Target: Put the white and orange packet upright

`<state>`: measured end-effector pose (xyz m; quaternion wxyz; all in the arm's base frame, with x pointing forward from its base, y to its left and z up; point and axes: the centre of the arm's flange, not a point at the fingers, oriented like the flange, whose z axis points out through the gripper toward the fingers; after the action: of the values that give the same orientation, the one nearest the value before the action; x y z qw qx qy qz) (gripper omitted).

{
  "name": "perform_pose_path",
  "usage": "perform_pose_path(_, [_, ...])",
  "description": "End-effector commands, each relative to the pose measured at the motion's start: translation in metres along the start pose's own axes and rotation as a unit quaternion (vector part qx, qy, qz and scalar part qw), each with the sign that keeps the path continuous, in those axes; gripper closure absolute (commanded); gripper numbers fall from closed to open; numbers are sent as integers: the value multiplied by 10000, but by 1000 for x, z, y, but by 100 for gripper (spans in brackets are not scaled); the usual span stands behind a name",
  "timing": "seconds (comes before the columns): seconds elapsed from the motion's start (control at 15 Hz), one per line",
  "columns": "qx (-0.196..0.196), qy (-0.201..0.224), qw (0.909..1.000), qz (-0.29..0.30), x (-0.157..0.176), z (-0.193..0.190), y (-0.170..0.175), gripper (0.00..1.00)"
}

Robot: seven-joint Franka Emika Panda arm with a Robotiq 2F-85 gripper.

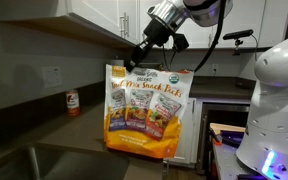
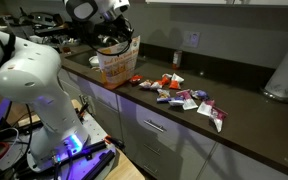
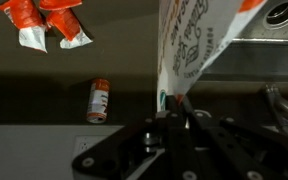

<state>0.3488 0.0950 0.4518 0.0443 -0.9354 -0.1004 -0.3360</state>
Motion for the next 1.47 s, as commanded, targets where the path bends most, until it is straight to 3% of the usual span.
perform_pose_path(0.0, [-76,250,9995,-180,-14,-10,3,94])
perform_pose_path(0.47, [-114,407,9984,-384,-9,-8,1,94])
perform_pose_path(0.53, [-71,345,9987,-370,-8,-7,0,70])
perform_pose_path(0.8, [395,-268,9988,-59,-6,-11,3,49])
perform_pose_path(1.0, [661,-884,9937,198,-8,-20,9,30])
perform_pose_path(1.13, [677,-1115,9910,314,-9,-26,17,17])
perform_pose_path(1.27, [431,-1249,9906,356,-7,-34,27,5])
perform_pose_path(1.4, [329,-1380,9890,427,-6,-44,38,0])
